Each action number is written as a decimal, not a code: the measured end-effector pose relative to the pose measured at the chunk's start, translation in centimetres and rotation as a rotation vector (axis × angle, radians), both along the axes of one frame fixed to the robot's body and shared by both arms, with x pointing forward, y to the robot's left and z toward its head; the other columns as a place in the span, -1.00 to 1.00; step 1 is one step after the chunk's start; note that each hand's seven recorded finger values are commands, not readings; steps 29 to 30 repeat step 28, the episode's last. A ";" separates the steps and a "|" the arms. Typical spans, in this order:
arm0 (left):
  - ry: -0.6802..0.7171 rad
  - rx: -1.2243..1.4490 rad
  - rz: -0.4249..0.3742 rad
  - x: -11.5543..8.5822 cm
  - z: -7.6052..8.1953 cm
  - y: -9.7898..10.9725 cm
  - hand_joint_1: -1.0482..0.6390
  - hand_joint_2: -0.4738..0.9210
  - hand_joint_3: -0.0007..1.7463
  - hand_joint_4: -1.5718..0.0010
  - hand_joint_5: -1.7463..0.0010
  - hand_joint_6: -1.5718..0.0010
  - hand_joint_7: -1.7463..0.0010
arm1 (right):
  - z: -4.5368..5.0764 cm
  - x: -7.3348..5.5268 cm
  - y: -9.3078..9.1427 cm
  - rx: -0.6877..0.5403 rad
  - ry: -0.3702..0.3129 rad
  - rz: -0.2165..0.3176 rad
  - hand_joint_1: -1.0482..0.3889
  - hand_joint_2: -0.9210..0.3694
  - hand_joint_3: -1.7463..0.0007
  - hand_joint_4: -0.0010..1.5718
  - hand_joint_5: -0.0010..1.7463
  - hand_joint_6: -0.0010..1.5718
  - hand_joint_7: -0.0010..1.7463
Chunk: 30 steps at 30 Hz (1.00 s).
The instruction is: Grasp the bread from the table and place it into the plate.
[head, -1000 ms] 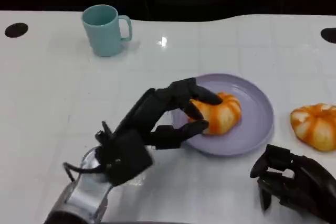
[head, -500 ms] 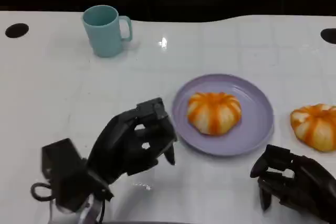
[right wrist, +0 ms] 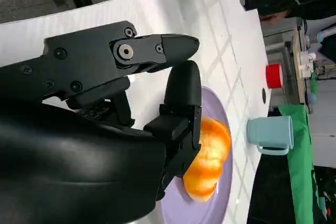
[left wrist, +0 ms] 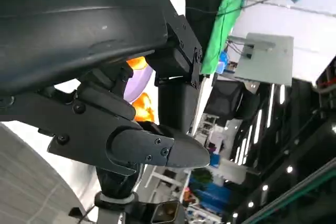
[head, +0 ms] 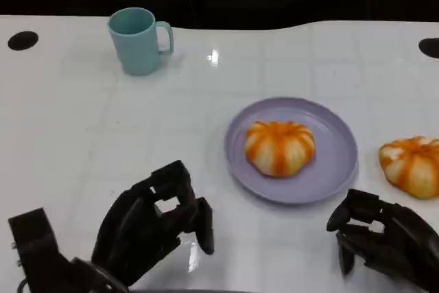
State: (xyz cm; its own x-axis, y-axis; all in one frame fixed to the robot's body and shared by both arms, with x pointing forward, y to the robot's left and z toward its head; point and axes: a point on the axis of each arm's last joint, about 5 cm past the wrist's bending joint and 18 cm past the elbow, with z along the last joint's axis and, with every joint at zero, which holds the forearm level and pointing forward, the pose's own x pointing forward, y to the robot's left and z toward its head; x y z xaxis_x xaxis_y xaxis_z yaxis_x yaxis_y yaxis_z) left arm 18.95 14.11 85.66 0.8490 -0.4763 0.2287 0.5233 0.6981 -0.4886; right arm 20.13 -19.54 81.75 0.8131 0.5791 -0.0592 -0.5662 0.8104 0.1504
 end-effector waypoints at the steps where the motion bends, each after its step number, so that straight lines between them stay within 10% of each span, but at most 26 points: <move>1: 0.002 -0.003 0.001 0.0 0.0 0.1 -0.67 1.00 -0.80 -0.16 -1.00 0.10 -0.97 | 0.00 0.0 0.0 0.000 0.000 0.000 -0.30 -1.00 0.70 -0.15 1.00 -0.15 0.59; 30: 0.109 -0.075 -0.067 -0.9 -1.2 1.0 -0.69 1.00 -0.84 -0.12 -1.00 0.09 -0.88 | -0.08 0.2 -0.1 0.003 0.003 0.011 -0.29 -1.00 0.72 -0.14 1.00 -0.13 0.58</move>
